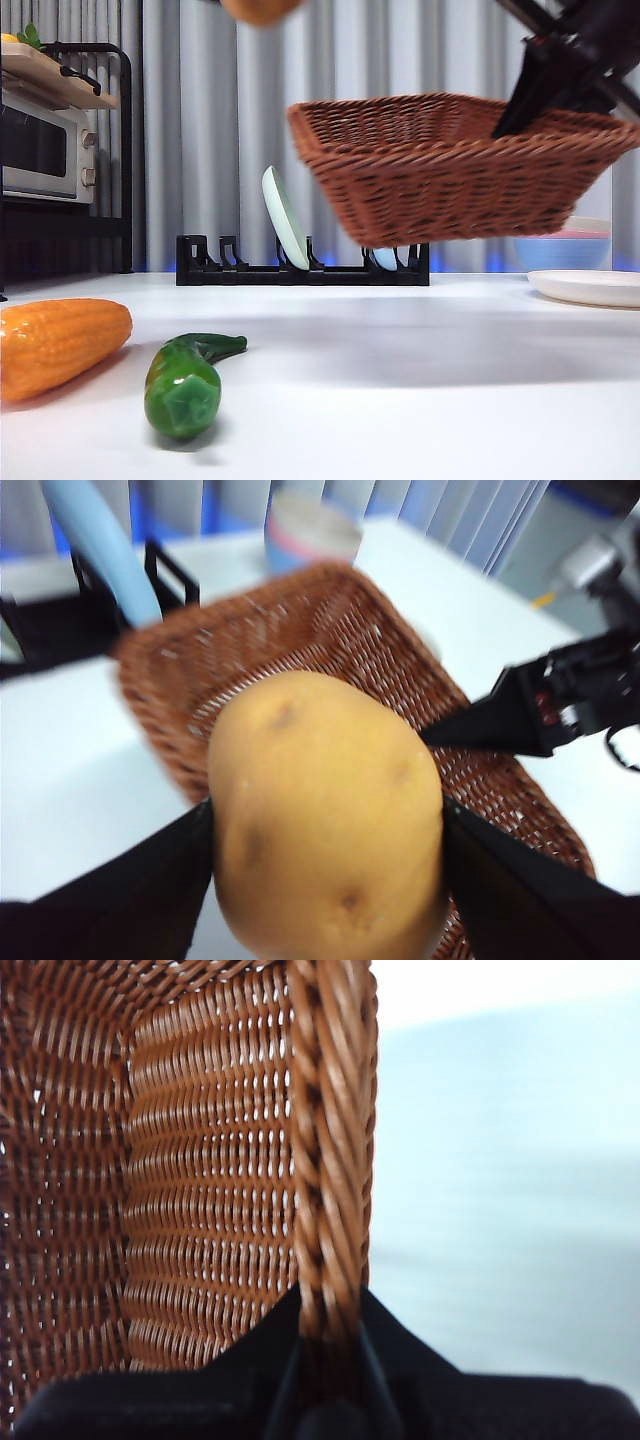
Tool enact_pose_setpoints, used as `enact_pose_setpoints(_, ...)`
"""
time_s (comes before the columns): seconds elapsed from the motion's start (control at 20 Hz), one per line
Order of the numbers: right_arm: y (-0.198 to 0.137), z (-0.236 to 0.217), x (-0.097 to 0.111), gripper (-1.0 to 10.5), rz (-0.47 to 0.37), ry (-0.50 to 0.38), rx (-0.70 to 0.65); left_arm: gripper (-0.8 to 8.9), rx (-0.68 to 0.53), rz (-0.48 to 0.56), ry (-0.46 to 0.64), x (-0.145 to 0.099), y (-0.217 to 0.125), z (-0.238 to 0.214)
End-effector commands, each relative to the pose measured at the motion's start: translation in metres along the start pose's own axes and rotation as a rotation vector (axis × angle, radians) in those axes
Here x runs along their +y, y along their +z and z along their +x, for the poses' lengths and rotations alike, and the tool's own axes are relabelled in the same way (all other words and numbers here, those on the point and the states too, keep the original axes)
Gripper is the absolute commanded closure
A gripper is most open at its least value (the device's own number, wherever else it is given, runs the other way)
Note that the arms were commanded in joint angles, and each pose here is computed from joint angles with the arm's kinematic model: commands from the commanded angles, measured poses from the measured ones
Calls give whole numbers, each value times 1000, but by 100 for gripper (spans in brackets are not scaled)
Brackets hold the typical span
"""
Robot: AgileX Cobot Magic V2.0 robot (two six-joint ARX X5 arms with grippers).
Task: Pick up the basket,pick up the corn from the table,pick up the potato from the table,pick up the cucumber from the table,put all items into the basket
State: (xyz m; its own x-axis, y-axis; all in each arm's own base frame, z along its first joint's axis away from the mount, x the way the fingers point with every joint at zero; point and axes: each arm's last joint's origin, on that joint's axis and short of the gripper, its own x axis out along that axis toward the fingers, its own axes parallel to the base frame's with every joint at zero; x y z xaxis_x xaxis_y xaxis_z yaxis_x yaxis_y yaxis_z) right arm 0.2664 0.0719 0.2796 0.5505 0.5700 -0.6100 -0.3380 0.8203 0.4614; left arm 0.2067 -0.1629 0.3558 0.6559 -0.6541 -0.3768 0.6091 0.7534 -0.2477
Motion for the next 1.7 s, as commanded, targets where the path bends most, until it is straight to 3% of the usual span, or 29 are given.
enact_pose_setpoints(0.05,-1,10,9,956,1,42,17,821,56,2,13,-10,-13,21)
enact_pose_setpoints(0.35,-5,15,21,955,-17,73,39,781,194,91,28,-28,-42,64)
enact_pose_setpoints(0.5,-5,16,21,955,-5,74,41,226,216,108,16,-31,-47,68)
enact_pose_setpoints(0.8,-5,16,21,955,0,73,41,212,192,106,6,-35,-34,51)
enact_pose_setpoints(1.1,-4,14,18,955,-4,63,32,212,180,136,21,-47,16,-39)
enact_pose_setpoints(1.25,-2,12,12,954,-4,50,21,212,349,153,177,-37,-2,-75)
enact_pose_setpoints(1.4,0,9,6,954,7,35,10,212,527,128,313,-29,-20,-84)
enact_pose_setpoints(1.7,2,7,1,953,11,28,3,212,590,55,352,-16,-67,-49)
